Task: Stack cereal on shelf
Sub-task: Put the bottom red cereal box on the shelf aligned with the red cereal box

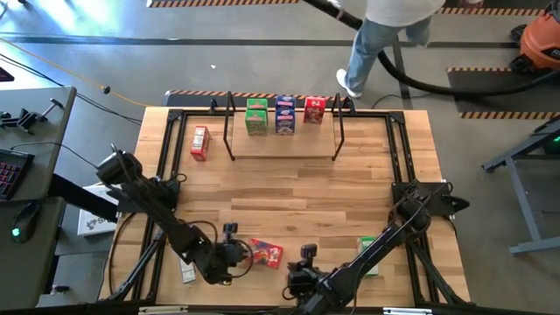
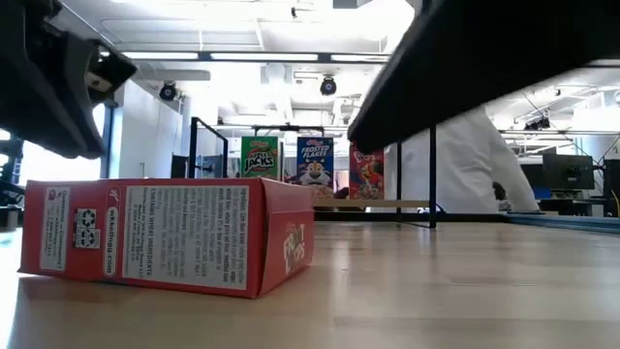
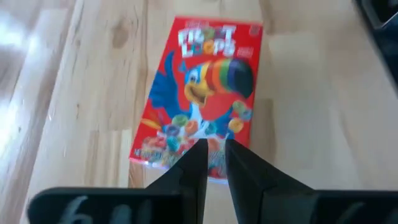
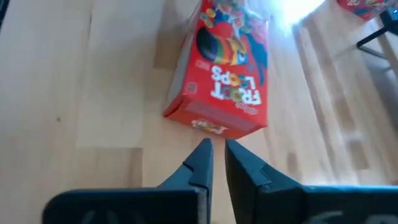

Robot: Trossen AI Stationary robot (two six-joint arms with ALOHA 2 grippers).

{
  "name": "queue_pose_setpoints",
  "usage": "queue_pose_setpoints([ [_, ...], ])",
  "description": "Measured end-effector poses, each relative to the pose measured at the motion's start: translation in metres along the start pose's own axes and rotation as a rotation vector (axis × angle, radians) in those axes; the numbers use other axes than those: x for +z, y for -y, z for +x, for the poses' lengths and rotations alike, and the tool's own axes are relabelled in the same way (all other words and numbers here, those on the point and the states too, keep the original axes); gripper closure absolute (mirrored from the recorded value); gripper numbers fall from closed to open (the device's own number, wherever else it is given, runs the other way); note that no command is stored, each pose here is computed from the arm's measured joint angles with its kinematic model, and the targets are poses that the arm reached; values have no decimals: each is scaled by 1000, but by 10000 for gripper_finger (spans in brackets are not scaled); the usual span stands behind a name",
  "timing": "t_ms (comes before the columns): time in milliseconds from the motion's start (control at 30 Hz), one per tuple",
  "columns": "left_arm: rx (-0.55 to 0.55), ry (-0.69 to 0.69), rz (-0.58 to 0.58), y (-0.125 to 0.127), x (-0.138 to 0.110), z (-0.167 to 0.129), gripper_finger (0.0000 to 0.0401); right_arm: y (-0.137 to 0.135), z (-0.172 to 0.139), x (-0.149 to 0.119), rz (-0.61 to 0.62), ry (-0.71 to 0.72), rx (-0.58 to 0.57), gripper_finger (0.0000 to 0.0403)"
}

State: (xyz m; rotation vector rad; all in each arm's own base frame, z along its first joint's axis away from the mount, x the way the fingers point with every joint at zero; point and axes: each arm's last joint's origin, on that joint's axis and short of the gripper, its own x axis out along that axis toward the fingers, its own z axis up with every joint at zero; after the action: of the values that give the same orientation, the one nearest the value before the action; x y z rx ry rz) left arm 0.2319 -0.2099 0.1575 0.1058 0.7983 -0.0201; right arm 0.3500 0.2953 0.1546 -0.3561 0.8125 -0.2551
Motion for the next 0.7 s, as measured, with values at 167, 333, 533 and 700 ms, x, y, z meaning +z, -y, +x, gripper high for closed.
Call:
queue_pose_setpoints([
  [167,-13,43,-25,-6,10,-12,355,0,20,-11,100,-12,60,400],
  [333,38,61,-68,-31,27,-4,355,3,36,2,222,-25,293,396],
  [533,40,0,-103,-77,40,26,355,7,50,10,247,62,416,396],
  [700,-88,-83,-128,-91,39,41,355,18,61,3,266,17,292,396],
])
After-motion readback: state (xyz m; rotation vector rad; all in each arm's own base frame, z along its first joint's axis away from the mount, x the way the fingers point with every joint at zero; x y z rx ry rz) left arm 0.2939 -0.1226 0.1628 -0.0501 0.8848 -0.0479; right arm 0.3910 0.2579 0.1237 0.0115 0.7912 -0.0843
